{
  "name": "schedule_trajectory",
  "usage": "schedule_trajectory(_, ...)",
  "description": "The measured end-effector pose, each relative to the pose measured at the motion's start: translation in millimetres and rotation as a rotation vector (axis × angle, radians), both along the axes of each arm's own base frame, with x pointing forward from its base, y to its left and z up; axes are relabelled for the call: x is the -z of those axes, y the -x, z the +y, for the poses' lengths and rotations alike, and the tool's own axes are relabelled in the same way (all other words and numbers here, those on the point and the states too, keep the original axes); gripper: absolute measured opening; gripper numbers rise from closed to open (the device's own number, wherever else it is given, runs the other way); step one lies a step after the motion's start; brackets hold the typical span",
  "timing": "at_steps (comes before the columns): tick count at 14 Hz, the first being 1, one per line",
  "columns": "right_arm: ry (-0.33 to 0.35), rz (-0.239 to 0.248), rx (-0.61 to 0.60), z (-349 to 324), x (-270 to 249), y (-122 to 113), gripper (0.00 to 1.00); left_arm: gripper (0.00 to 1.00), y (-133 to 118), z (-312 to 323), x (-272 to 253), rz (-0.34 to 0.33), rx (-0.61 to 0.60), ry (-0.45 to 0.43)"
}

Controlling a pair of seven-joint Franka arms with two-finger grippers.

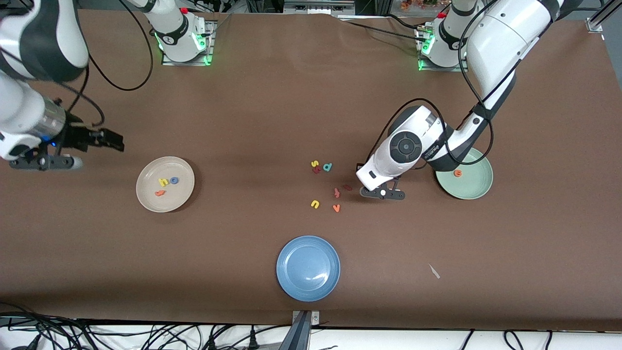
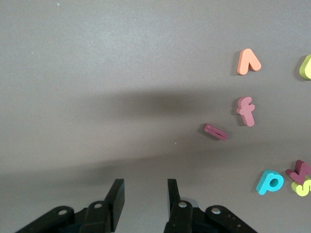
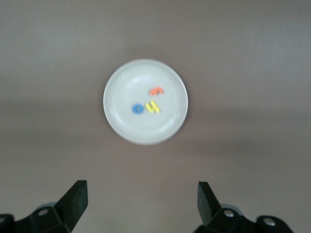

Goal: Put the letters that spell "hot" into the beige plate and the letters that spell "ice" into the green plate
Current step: 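Return the right arm to rest while the left gripper reaches the pink i, then lower the left gripper and grasp the pink i letter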

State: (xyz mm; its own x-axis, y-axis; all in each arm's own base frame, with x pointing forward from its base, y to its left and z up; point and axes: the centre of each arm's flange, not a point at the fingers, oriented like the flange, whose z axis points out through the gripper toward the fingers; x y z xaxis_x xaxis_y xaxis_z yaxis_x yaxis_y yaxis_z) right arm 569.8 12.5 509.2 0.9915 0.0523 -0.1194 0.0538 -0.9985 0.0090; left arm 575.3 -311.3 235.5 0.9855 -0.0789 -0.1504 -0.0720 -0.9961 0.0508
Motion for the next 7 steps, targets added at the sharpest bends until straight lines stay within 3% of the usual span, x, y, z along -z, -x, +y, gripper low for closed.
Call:
schedule_trajectory(4, -0.002, 0.075, -0.074, 4.3, -23.6, 29.2, 1.00, 0.42, -4.1, -8.6, -7.9, 0.023, -0.061, 0.055)
schedule_trajectory(7, -0.012, 0.080, -0.112, 0.8, -29.6, 34.0, 1.00, 0.44, -7.8, -20.7, -6.5, 0.023, -0.144, 0.069)
